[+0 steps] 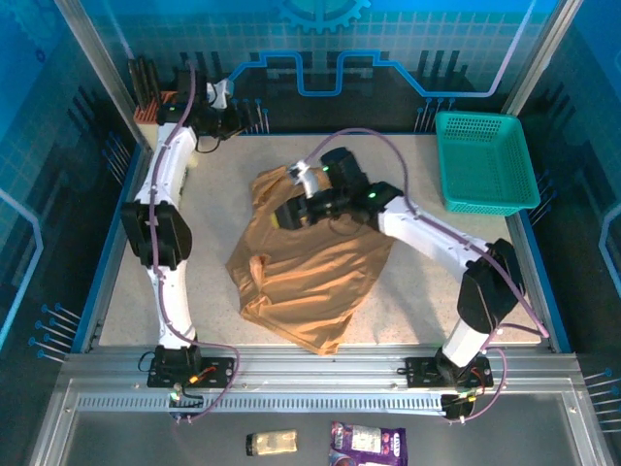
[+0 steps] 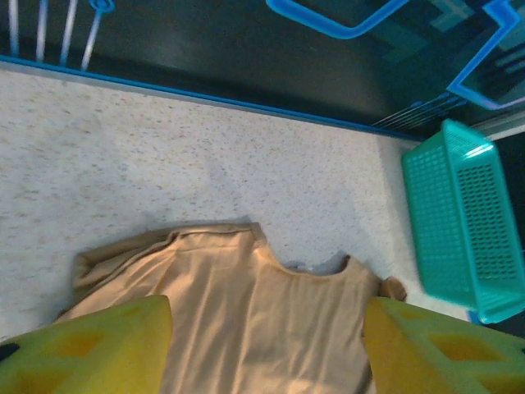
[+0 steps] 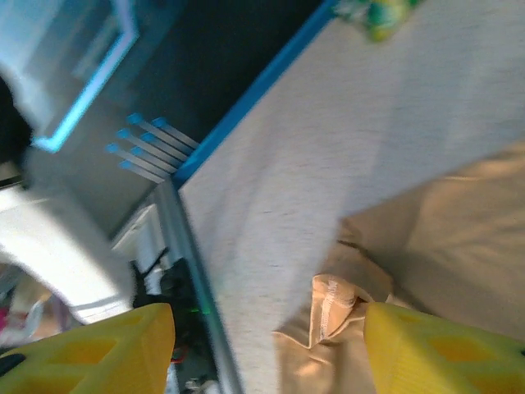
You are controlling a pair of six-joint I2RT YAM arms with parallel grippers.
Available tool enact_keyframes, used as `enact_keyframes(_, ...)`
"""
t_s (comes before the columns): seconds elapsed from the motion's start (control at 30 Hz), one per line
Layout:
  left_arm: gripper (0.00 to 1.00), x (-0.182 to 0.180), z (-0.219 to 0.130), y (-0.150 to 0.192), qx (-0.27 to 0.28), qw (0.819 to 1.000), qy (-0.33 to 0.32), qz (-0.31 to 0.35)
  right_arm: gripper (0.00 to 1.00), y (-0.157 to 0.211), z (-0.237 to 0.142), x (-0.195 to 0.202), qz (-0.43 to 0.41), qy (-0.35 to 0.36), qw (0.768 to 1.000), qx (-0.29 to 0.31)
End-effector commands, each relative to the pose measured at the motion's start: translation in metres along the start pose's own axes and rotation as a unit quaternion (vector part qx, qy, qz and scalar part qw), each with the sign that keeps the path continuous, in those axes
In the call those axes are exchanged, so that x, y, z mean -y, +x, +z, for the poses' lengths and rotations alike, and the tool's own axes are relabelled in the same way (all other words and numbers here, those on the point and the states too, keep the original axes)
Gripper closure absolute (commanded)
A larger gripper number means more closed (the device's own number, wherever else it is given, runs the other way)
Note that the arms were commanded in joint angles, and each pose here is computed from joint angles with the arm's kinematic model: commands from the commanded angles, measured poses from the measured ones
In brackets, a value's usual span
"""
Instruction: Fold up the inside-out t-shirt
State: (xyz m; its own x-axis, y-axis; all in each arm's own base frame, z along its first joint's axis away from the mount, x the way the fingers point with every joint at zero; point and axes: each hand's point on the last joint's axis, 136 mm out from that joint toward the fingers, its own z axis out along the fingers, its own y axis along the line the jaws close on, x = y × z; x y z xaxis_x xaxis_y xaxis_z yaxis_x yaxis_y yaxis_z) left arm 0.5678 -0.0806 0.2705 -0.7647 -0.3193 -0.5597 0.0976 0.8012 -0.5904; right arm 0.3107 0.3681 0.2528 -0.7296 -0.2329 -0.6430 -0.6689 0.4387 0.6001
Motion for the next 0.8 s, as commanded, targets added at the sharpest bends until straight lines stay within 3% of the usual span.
enact_keyframes(0.0,0.34,-0.015,-0.024,0.02,-0.03,0.997,-0.067,0.024,0.37,0.017,-0.027,0.043,0.017,0.046,0.998,-0.031)
enact_keyframes(0.17,0.35,0.004,-0.043,0.046,-0.051,0.996,-0.065,0.037,0.37,0.024,-0.055,0.133,0.06,0.208,0.975,-0.056)
enact_keyframes(0.27,0.36,0.03,-0.047,0.088,-0.07,0.995,-0.047,0.052,0.38,0.031,-0.072,0.192,0.104,0.304,0.944,-0.074)
enact_keyframes(0.53,0.39,0.07,-0.023,0.262,-0.154,0.987,-0.033,0.036,0.4,0.04,-0.08,0.291,0.171,0.382,0.902,-0.106)
enact_keyframes(0.63,0.4,0.066,-0.005,0.328,-0.2,0.979,-0.042,0.014,0.41,0.045,-0.088,0.316,0.197,0.399,0.888,-0.111)
enact_keyframes(0.77,0.4,0.038,0.012,0.373,-0.226,0.972,-0.063,-0.025,0.41,0.065,-0.106,0.339,0.244,0.413,0.87,-0.118)
